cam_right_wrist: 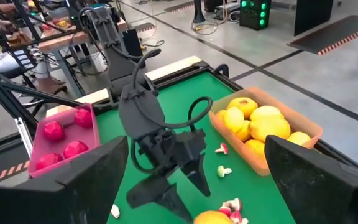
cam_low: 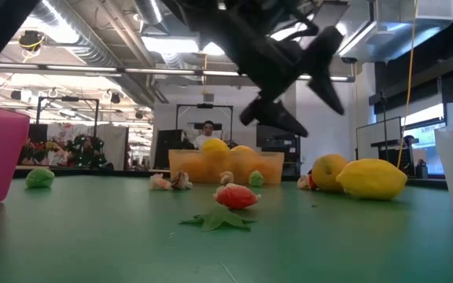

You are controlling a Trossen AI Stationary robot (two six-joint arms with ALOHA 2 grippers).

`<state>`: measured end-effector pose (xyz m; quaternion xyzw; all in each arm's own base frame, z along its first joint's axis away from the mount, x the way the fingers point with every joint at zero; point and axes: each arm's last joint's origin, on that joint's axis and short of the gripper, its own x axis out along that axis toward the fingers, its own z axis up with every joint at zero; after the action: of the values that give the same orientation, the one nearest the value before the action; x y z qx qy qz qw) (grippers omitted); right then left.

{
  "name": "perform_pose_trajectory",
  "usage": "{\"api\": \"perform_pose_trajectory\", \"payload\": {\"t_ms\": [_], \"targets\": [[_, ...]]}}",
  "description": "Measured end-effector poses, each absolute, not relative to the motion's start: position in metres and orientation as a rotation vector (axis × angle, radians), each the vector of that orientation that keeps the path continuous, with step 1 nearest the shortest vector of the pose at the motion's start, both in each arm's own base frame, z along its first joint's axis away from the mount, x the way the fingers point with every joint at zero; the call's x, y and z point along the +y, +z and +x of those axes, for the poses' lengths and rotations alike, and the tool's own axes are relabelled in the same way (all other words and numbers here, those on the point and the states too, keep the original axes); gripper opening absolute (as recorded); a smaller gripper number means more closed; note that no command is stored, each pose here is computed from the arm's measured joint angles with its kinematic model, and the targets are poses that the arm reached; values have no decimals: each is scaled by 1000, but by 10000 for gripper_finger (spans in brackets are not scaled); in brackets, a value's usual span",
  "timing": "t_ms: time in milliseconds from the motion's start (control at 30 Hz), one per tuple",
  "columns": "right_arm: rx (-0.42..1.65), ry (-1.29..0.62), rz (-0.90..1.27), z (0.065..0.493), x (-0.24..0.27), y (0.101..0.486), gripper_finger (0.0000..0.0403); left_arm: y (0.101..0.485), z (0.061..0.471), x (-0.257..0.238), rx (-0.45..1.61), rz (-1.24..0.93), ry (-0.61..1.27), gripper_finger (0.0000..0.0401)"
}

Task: Sort produce into baskets
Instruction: Put the mango into the orange bin

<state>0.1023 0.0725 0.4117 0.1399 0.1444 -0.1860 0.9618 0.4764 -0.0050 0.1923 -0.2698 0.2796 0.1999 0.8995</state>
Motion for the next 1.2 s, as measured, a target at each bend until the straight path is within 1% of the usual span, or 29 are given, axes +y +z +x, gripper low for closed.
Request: {"api": "perform_pose_trajectory", "payload": {"t_ms": [167,333,433,667,867,1200], "targets": [[291,-384,309,103,73,409,374,181,492,-7,582,-531,431,320],[294,-379,319,103,74,409,374,166,486,-2,661,-490,562,320],[296,-377,320,103,74,409,374,159,487,-2,673,-462,588,320],[298,-377,317,103,74,408,374,153,494,-13,632,-544,517,320],[298,-377,317,103,74,408,374,156,495,-14,609,-552,518,320],[314,-359,325,103,74,408,374,131,501,-14,606,-605,532,320]]}}
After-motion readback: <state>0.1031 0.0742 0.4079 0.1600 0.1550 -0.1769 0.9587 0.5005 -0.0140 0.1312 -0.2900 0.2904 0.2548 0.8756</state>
